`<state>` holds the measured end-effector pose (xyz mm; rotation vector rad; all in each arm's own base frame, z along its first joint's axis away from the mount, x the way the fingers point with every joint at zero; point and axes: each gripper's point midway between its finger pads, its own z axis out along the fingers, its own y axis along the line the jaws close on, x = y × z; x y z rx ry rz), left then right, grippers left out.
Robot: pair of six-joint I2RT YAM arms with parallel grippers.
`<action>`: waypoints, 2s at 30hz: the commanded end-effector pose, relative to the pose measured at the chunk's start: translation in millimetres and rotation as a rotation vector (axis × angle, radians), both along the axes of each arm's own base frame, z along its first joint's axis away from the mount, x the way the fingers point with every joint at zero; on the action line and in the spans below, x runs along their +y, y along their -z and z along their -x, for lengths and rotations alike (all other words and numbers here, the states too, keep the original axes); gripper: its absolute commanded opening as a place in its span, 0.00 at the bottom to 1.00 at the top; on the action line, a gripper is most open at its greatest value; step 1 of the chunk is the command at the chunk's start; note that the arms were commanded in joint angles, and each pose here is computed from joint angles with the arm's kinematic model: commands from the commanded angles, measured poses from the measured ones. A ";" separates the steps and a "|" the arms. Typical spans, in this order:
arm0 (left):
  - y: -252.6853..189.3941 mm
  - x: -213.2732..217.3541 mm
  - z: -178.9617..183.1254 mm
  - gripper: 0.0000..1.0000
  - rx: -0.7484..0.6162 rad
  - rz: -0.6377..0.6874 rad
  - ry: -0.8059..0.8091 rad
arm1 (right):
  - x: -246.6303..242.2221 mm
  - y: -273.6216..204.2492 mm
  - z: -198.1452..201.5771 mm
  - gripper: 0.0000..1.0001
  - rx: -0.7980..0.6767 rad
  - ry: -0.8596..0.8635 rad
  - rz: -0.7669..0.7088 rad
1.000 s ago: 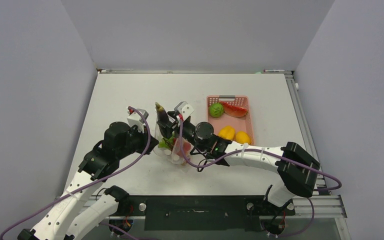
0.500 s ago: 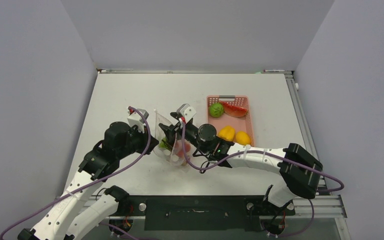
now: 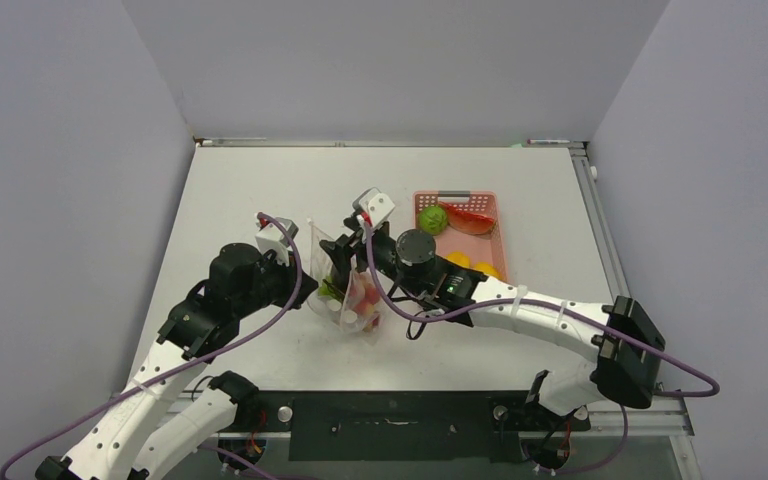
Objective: Place the food in the zip-top bag and seal the zipper
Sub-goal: Place the fake vegetable in the zipper food storage bag.
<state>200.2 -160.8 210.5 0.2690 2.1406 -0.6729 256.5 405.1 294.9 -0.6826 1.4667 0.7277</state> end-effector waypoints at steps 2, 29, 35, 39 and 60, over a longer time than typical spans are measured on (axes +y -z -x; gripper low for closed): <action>-11.3 -4.5 -4.4 0.00 -0.040 0.030 0.012 | -8.6 -22.3 14.6 0.60 0.068 -0.012 0.010; -12.2 -4.8 -4.2 0.00 -0.042 0.032 0.014 | 1.1 5.2 28.4 0.48 0.188 0.093 0.270; -11.9 -4.6 -4.3 0.00 -0.042 0.031 0.013 | 0.9 10.7 30.3 0.44 0.175 0.115 0.311; -12.0 -4.8 -4.2 0.00 -0.042 0.031 0.014 | -1.0 9.1 31.2 0.40 0.157 0.138 0.321; -10.6 -5.1 -4.8 0.00 -0.036 0.028 0.014 | -13.1 -31.2 44.0 0.05 -0.002 0.247 0.282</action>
